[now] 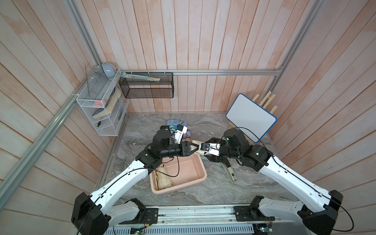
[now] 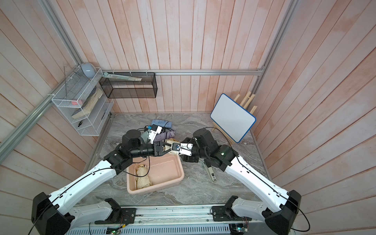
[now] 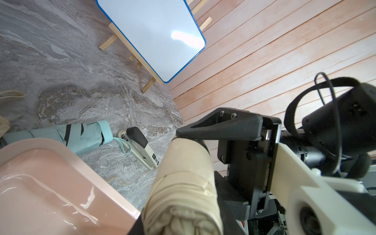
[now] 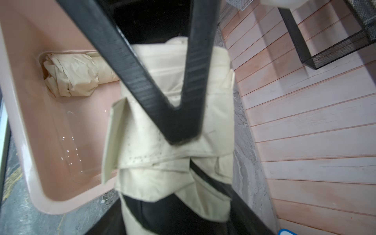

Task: Put the umbrella into the storage box
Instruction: Pick up the umbrella from the center of the board.

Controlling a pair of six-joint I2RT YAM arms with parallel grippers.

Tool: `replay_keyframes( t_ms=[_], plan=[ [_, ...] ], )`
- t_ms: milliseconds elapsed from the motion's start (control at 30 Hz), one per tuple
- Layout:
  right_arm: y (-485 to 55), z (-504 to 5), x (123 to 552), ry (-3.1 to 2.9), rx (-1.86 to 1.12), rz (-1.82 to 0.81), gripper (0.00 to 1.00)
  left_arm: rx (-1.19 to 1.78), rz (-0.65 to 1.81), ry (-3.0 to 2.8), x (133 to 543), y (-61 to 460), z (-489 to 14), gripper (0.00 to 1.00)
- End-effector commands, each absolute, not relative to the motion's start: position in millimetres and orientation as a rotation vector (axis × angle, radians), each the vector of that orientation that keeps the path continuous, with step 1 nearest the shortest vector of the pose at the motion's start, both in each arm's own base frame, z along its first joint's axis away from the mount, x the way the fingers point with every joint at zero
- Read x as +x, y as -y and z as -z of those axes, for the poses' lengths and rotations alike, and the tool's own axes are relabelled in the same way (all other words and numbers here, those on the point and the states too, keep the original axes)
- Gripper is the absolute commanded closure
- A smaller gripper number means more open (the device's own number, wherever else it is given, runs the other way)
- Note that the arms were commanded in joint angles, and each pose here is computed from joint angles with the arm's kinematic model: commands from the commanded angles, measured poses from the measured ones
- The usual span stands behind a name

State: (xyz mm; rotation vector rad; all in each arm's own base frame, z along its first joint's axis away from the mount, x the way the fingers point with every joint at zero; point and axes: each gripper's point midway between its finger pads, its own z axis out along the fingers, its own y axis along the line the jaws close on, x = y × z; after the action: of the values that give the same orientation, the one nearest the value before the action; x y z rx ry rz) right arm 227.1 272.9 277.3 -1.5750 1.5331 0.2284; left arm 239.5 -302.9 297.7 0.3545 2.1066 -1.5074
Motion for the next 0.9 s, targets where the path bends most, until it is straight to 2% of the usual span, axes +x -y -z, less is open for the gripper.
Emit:
replay_keyframes(
  t_ms=[0,67,200,367,467,633,767,867],
  plan=[
    [-279.0,-311.3,221.1,-1.509,-1.433,-0.339,0.25,0.369,1.500,-1.960,251.3,304.9,-331.4,0.91],
    [-277.4,-324.3,220.0,-1.519,-1.346,-0.386,0.22,0.355,1.480,-1.931,256.3,303.7,-335.0,1.00],
    [-270.5,-357.9,222.1,-1.602,-1.072,-0.527,0.19,0.299,1.415,-1.880,270.7,298.6,-339.5,1.00],
    [-266.8,-388.1,229.1,-1.682,-0.628,-0.790,0.24,0.223,1.288,-1.770,293.7,286.7,-350.5,1.00],
    [-252.7,-391.4,244.5,-1.733,-0.319,-0.848,0.24,0.185,1.237,-1.676,302.9,278.3,-361.4,1.00],
    [-236.0,-385.8,262.2,-1.855,0.060,-0.913,0.24,0.177,1.139,-1.532,307.3,263.8,-377.8,1.00],
    [-240.9,-395.6,267.1,-1.845,0.308,-1.108,0.22,0.204,1.083,-1.428,302.5,256.8,-386.0,1.00],
    [-256.1,-411.3,267.2,-1.783,0.452,-1.356,0.19,0.253,1.020,-1.345,296.2,251.8,-394.5,1.00]
  ],
)
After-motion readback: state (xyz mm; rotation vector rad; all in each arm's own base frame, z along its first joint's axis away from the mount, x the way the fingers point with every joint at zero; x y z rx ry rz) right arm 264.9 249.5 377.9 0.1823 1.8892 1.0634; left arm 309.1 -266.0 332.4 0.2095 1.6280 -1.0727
